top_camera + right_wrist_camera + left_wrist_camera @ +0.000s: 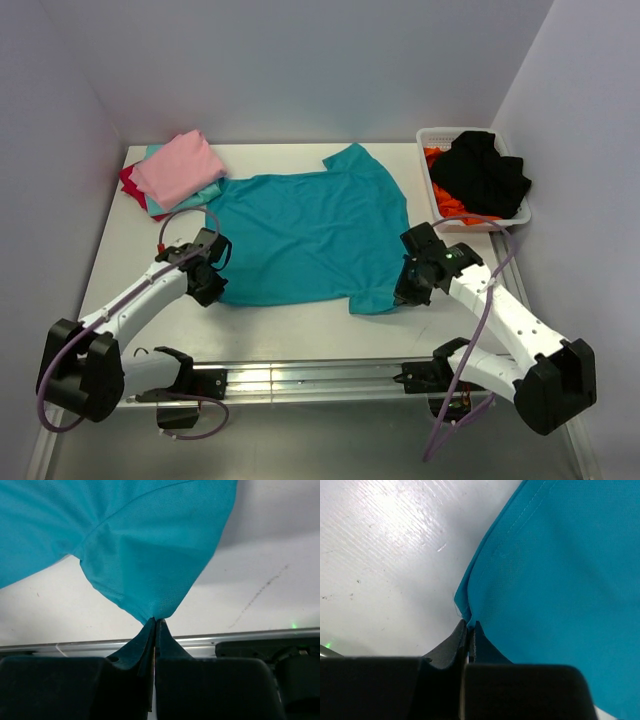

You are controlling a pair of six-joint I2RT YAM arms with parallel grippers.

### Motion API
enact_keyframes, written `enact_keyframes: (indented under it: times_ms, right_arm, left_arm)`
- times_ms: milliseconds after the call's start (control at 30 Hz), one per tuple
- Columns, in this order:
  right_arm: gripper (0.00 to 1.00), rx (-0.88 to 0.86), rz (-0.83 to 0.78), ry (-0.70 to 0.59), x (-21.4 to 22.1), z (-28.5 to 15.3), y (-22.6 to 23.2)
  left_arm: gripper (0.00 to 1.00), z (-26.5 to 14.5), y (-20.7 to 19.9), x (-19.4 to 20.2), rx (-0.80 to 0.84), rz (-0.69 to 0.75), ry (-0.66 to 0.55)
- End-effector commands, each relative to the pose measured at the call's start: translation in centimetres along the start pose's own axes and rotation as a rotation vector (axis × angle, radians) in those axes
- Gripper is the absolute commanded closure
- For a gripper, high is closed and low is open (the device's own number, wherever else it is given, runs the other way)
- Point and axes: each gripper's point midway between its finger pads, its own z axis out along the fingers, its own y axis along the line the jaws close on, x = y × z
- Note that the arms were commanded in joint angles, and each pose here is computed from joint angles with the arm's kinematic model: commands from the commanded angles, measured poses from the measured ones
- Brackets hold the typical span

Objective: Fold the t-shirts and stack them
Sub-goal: Neatly place the folded tshirt to the corner

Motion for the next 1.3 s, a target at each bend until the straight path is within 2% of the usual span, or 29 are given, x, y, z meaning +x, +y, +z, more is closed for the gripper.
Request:
enact_keyframes:
  times_ms: [0, 133, 300, 700, 1033, 1233, 1267]
  right_arm:
    - [1.0, 0.041, -0.02, -0.036, -0.4, -2.2, -0.8]
    - [1.0, 0.049, -0.015, -0.029, 0.1, -3.9, -1.2]
    - [1.0, 0.064, -0.008, -0.082, -1.0, -4.9, -1.2]
    - [1.0, 0.079, -0.061, -0.182, -9.3, -5.1, 4.1]
    - [1.0, 0.098, -0.042, -0.251, -18.1, -4.9, 7.0]
    - [1.0, 0.123, -0.038, -0.223, -22.8, -0.8, 9.0]
    - [1.0, 0.145, -0.034, -0.19, -23.4, 1.3, 8.9]
  left_arm:
    - [1.0, -1.5, -0.4, 0.1, 0.04, 0.038, 0.032]
    - [1.0, -2.2, 0.0, 0.1, 0.041, 0.052, 0.044]
    - [1.0, -4.0, -0.5, -1.1, 0.079, 0.045, 0.01]
    - [1.0, -4.9, -4.0, -6.3, 0.126, 0.018, -0.042]
    - [1.0, -2.5, -7.4, -10.8, 0.133, -0.02, -0.04]
    - [1.0, 1.9, -10.7, -14.7, 0.085, -0.012, -0.033]
    - [1.0, 2.7, -11.3, -15.1, 0.082, -0.007, -0.034]
